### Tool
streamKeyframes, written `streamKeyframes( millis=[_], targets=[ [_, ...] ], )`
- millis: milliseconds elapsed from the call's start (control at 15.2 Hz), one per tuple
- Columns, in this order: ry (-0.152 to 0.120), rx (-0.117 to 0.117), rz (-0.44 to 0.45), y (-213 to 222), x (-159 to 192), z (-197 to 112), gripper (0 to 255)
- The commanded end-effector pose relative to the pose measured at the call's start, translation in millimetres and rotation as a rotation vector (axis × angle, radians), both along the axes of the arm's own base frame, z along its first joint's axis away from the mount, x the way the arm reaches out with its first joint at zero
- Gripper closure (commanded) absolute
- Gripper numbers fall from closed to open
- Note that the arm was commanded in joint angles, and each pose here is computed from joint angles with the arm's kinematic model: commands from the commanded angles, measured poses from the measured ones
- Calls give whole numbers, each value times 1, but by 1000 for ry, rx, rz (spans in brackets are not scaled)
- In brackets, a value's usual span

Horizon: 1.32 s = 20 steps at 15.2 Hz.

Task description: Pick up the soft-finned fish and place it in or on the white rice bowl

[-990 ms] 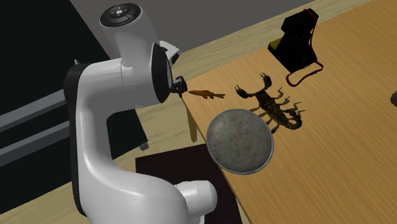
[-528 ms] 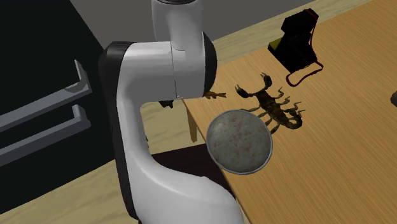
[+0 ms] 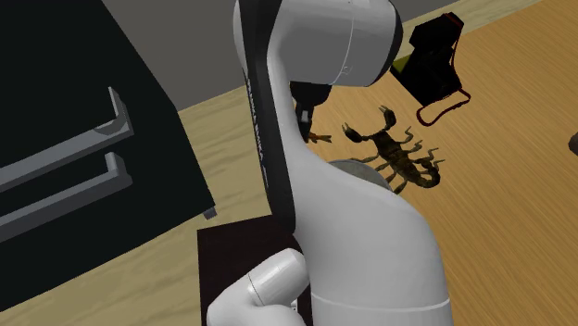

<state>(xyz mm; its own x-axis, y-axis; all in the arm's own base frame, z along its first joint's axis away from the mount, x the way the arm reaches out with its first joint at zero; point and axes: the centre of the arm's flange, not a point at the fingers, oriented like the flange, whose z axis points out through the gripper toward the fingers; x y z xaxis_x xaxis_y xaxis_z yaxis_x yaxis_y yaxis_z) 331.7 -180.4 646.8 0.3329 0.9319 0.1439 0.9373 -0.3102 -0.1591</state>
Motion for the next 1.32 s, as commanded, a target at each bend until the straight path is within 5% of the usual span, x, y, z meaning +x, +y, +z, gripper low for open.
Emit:
streamKeyframes(
  millis=[0,792,858,1254],
  targets=[
    [1,6,32,-1,1,-9,0],
    [1,6,32,3,-1,-32,0],
    [1,6,32,3,-1,-32,255],
    [1,6,32,3,-1,-32,255]
  ],
)
